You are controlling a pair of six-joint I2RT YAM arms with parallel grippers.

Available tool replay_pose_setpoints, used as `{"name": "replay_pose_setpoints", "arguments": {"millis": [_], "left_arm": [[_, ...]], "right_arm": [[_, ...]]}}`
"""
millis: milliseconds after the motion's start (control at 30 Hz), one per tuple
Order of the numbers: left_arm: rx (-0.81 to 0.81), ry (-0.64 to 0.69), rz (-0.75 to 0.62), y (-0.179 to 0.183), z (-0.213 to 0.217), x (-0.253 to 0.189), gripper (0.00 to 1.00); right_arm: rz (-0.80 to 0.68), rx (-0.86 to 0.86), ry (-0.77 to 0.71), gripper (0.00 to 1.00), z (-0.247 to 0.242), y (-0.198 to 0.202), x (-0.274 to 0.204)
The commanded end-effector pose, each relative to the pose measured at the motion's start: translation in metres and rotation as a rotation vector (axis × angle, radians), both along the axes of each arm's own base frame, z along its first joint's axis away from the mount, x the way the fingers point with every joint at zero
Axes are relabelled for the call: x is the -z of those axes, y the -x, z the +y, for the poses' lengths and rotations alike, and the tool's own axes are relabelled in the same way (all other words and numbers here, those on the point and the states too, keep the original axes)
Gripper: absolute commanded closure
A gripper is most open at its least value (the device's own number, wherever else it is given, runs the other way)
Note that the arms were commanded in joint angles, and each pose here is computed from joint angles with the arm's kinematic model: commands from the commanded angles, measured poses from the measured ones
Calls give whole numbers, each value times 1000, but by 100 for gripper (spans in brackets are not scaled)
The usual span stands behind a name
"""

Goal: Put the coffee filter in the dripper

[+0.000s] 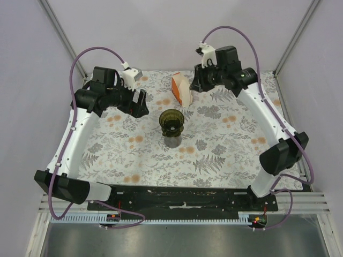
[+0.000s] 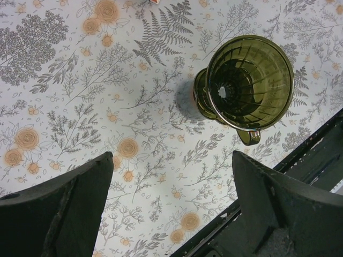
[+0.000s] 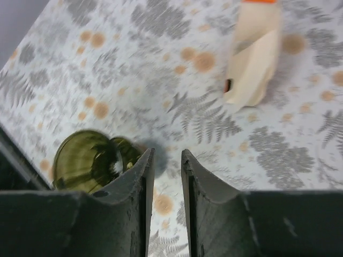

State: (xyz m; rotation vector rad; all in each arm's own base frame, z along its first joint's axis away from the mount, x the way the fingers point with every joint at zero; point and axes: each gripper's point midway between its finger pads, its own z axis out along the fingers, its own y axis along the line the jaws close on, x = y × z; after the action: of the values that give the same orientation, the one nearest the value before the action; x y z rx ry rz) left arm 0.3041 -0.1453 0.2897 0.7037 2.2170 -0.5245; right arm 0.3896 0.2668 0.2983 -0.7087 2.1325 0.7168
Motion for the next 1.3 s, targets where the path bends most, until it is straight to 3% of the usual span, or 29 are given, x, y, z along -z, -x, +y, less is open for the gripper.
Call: {"name": "replay_pose_setpoints", "arguments": {"millis": [0, 67, 367, 733, 1033, 1267], "left_arm": [[3, -22, -69, -10, 5, -5, 3], [-3, -32, -66, -11, 6, -1, 3], [-26, -60, -60, -18, 12, 6, 3], [-17, -67, -50, -23, 12, 10, 3], [-11, -55, -48, -24, 12, 5, 3], [-6, -45, -39, -25, 11, 6, 3]], "right_arm": [[-134, 282, -67, 67, -23, -63, 2], [-107, 342, -56, 61, -25, -80, 25], [45, 529, -100, 57, -12, -150, 129], [190, 631, -159, 54, -11, -170, 192], [291, 628, -215, 59, -6, -179, 213], [290, 589, -243, 79, 2, -179, 206]]}}
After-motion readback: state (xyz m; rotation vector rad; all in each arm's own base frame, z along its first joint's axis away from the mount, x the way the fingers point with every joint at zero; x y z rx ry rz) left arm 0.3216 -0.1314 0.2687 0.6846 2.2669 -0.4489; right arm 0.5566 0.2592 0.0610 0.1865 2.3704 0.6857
